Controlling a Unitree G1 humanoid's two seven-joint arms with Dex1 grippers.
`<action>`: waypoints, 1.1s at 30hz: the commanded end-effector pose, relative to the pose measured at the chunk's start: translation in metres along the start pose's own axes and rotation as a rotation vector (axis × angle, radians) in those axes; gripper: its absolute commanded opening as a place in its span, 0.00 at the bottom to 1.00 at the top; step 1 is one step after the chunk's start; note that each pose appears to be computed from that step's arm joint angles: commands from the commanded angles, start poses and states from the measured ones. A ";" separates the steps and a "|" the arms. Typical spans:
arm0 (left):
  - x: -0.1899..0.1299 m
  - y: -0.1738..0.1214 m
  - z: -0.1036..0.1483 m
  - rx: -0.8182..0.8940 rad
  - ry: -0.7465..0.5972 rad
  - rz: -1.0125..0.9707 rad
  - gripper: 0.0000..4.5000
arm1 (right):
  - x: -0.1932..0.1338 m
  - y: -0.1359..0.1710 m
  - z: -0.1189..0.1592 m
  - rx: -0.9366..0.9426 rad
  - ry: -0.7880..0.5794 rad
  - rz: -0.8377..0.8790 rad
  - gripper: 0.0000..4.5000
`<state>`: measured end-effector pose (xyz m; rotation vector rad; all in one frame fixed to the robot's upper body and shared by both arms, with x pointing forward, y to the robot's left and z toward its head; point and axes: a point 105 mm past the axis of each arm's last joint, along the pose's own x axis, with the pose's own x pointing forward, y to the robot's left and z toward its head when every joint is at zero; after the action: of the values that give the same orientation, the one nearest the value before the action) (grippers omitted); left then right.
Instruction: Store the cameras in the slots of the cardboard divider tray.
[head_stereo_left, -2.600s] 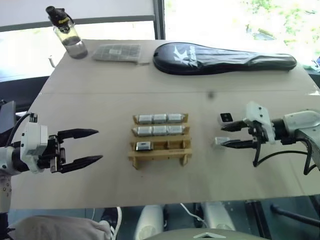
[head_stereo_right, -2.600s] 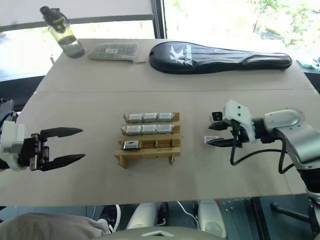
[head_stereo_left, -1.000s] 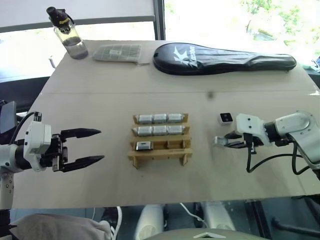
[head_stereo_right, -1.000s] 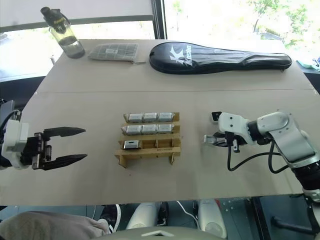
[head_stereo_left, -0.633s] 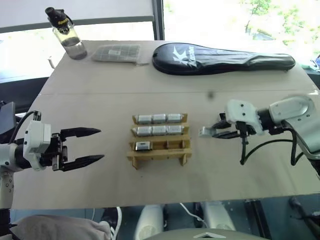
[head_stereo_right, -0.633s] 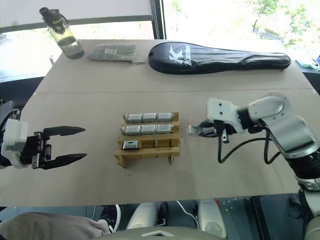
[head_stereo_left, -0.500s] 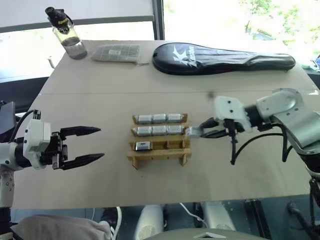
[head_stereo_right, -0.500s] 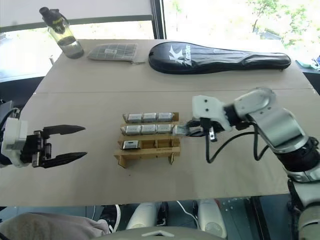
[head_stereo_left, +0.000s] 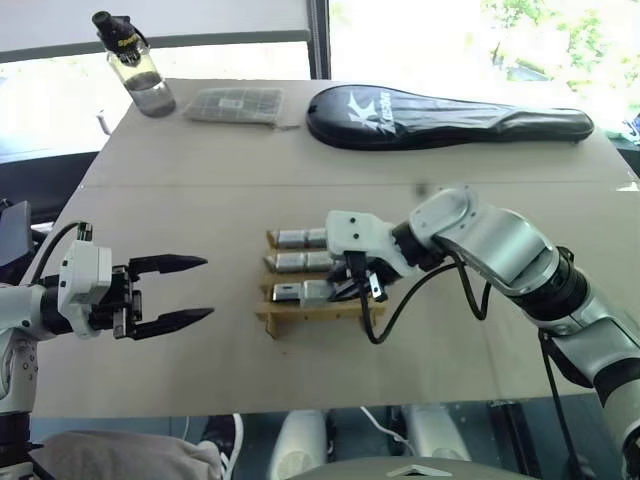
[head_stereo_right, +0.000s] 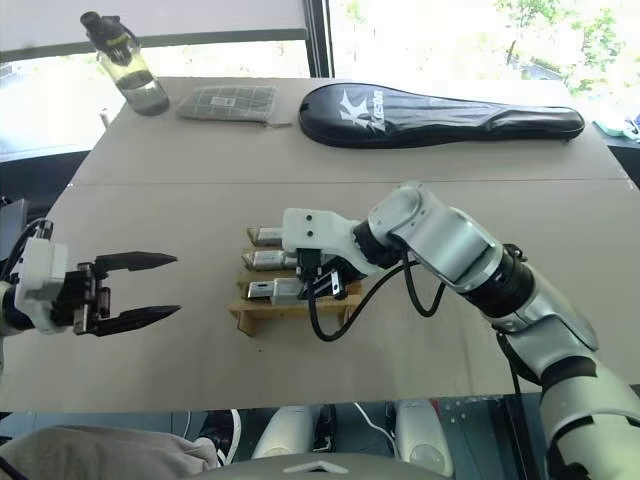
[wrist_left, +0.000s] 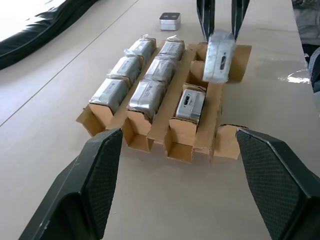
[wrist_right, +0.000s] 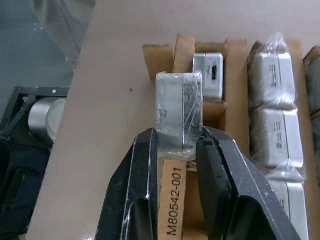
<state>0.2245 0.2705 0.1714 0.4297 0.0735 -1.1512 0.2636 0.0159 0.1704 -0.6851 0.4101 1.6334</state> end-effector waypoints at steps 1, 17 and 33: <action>-0.001 0.000 0.008 0.044 -0.012 0.014 0.83 | 0.000 -0.008 0.005 -0.040 0.017 -0.032 0.13; -0.001 -0.001 0.008 0.042 -0.014 0.018 0.83 | 0.015 -0.007 -0.016 -0.018 0.109 -0.029 0.13; 0.000 0.001 0.008 0.041 -0.015 0.010 0.83 | -0.081 -0.032 -0.018 0.068 -0.037 -0.240 0.97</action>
<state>0.2244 0.2698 0.1697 0.4234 0.0716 -1.1418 0.2998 -0.0380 0.2036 -0.6213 0.3788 1.4179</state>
